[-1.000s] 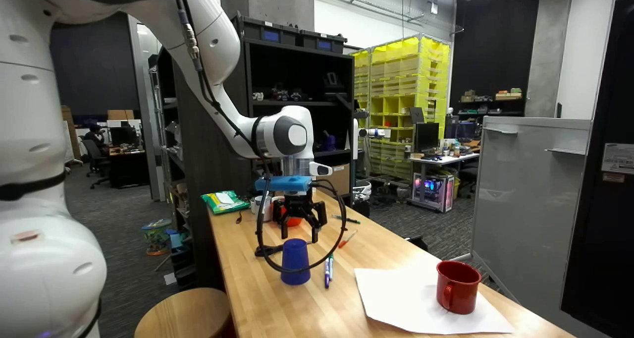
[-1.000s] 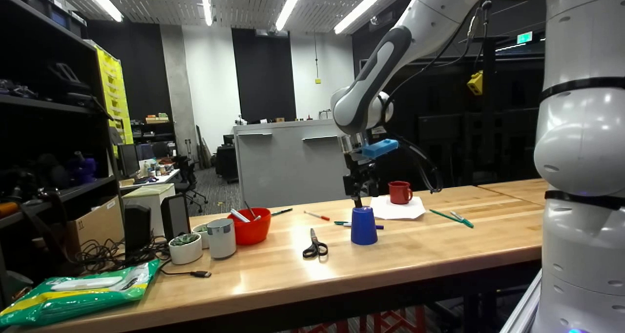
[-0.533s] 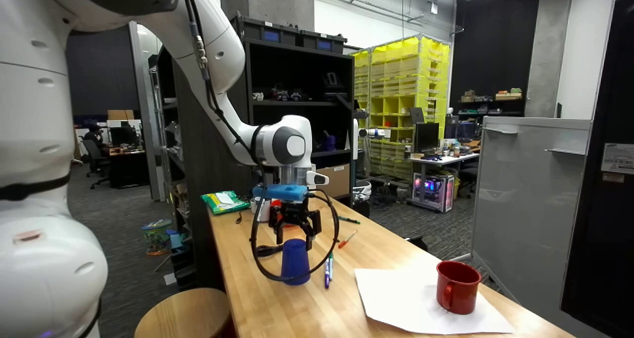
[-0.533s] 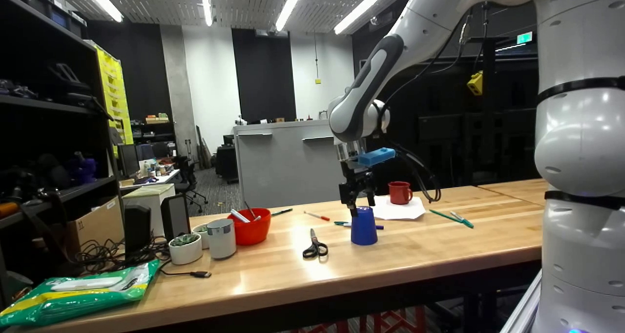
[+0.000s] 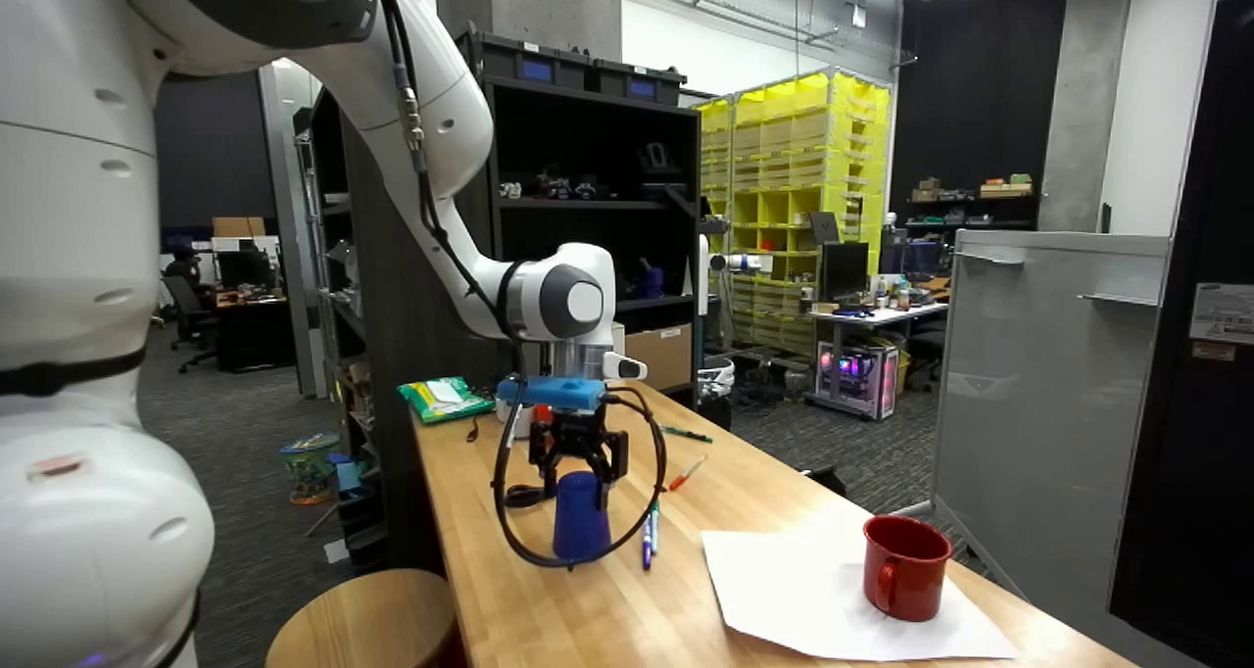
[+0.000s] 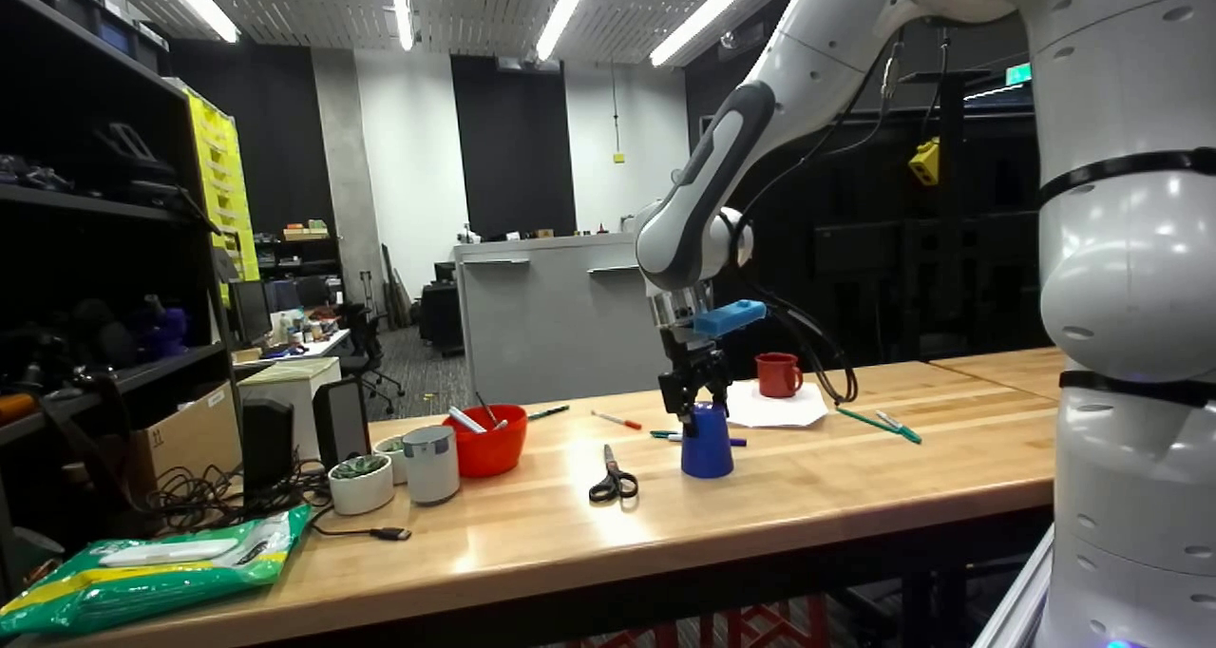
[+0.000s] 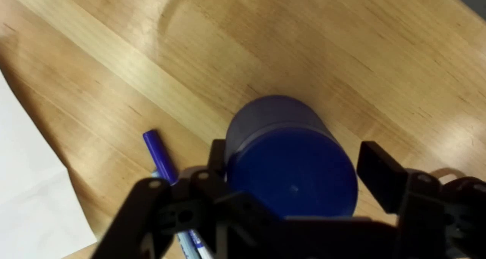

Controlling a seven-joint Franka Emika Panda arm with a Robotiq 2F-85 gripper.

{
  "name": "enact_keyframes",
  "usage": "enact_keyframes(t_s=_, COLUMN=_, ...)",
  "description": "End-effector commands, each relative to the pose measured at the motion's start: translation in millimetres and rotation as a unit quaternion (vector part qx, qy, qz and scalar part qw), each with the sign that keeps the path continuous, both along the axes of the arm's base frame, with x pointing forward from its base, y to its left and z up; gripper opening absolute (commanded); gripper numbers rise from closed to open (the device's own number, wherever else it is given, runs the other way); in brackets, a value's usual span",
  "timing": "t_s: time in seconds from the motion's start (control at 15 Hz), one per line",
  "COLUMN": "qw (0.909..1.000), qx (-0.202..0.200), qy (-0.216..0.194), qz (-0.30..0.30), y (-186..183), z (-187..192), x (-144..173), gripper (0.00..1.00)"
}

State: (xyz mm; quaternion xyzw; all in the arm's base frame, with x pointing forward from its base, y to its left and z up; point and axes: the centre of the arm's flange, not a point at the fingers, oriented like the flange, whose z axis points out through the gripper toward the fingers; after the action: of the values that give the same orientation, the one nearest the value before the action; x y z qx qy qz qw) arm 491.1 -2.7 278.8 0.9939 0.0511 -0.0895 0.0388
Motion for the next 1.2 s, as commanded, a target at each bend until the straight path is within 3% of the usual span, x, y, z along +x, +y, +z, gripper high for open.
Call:
enact_keyframes(t_s=0.0, qw=1.0, qx=-0.004, qy=-0.001, qz=-0.003, y=9, z=-2, x=0, gripper=0.56)
enact_keyframes(t_s=0.07, qw=1.0, qx=-0.005, qy=-0.002, qz=-0.002, y=10, z=-1, x=1, gripper=0.5)
enact_keyframes(t_s=0.27, qw=0.9998, qx=-0.014, qy=-0.01, qz=0.002, y=15, z=-3, x=0, gripper=0.5)
enact_keyframes(t_s=0.73, qw=0.9926, qx=-0.052, qy=-0.103, qz=0.038, y=39, z=7, x=2, gripper=0.5)
enact_keyframes(t_s=0.93, qw=0.9848, qx=-0.074, qy=-0.15, qz=0.048, y=49, z=8, x=0, gripper=0.5)
enact_keyframes(t_s=1.13, qw=0.9679, qx=-0.115, qy=-0.212, qz=0.072, y=56, z=4, x=-4, gripper=0.5)
